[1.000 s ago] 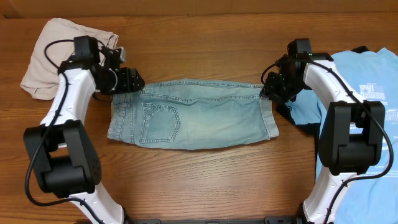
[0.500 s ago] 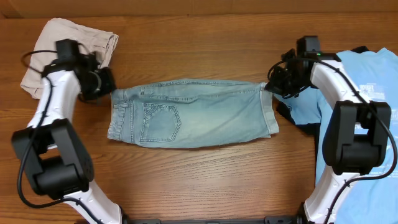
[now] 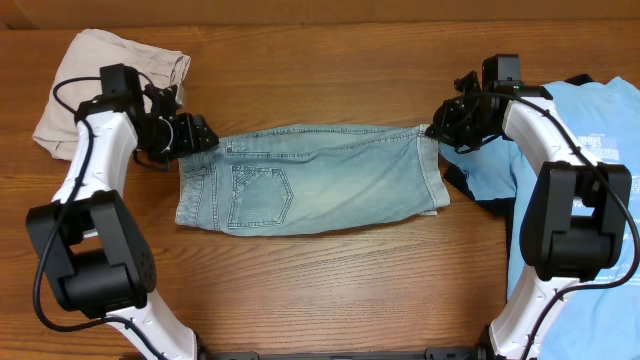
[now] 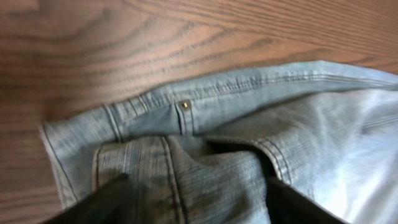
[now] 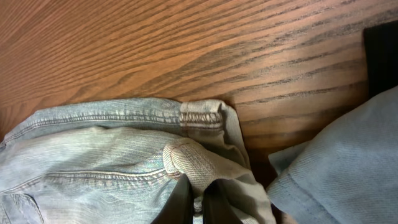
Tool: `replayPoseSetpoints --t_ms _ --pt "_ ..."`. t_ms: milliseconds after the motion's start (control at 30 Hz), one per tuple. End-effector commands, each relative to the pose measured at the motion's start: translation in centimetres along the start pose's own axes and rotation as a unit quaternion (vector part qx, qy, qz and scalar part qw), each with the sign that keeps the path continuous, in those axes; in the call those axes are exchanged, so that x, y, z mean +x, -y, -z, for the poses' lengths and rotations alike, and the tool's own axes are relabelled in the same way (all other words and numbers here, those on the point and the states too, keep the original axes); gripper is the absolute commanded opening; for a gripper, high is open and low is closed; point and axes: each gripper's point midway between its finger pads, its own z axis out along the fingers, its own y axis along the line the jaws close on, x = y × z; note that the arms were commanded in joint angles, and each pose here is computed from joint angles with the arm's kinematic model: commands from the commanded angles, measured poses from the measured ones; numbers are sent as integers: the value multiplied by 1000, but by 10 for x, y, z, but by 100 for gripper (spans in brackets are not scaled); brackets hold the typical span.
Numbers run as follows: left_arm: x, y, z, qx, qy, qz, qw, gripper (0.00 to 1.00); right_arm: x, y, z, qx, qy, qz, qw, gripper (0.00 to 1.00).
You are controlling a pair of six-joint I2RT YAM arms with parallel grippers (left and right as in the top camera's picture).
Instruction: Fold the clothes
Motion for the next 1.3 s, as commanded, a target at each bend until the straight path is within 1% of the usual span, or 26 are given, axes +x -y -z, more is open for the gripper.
replayPoseSetpoints --t_ms 0,33,67,167,200,333,367,500,600,667,700,733,800,833,900,967,1100,1167,1267 --pt "-10 -7 -4 -46 10 -31 998 79 -4 -5 7 -1 13 10 1000 4" --pt "-13 -5 -5 -46 15 -36 998 79 -4 -5 7 -1 13 10 1000 4" --pt "-15 -3 -6 -45 19 -39 998 77 -4 -5 7 -1 13 10 1000 4" --pt "-17 -4 -6 -49 23 -42 998 68 -3 -5 7 0 11 9 1000 4" --pt "-17 -6 -6 -55 22 -42 997 63 -2 -5 7 0 10 9 1000 4" --pt "-15 -15 -5 -80 18 -40 996 17 -2 -5 7 0 10 8 1000 4" --pt "-15 -15 -4 -80 18 -42 996 4 -2 -5 7 0 10 9 1000 4" --pt "-17 -11 1 -70 17 -35 997 4 -1 -4 7 1 7 7 1000 4" --pt "-26 -12 22 -65 20 -15 998 4 5 -2 7 5 -5 2 1000 4" --pt "-32 -5 36 -41 26 -9 999 4 7 1 8 14 -7 -1 1000 4" --pt "-34 -3 42 -34 26 -15 999 9 6 2 8 16 -7 1 1000 4" --pt "-35 -2 46 -33 25 -25 999 20 6 3 8 17 -6 2 1000 4" --pt "-34 -8 49 -57 18 -60 996 33 5 3 8 18 -4 2 1000 4" --pt "-33 -13 49 -75 13 -66 995 35 5 3 8 18 -3 3 1000 4" --pt "-28 -18 46 -102 2 -70 992 34 4 2 8 17 -1 4 1000 4" --pt "-20 -18 43 -112 -16 -85 990 33 4 2 8 17 -1 4 1000 4" --pt "-5 -11 31 -104 -42 -95 989 45 3 2 8 17 0 4 1000 4" --pt "2 -11 23 -103 -53 -115 987 50 3 2 7 17 1 4 1000 4" --pt "12 -20 13 -116 -66 -127 983 52 3 2 7 17 0 4 1000 4"
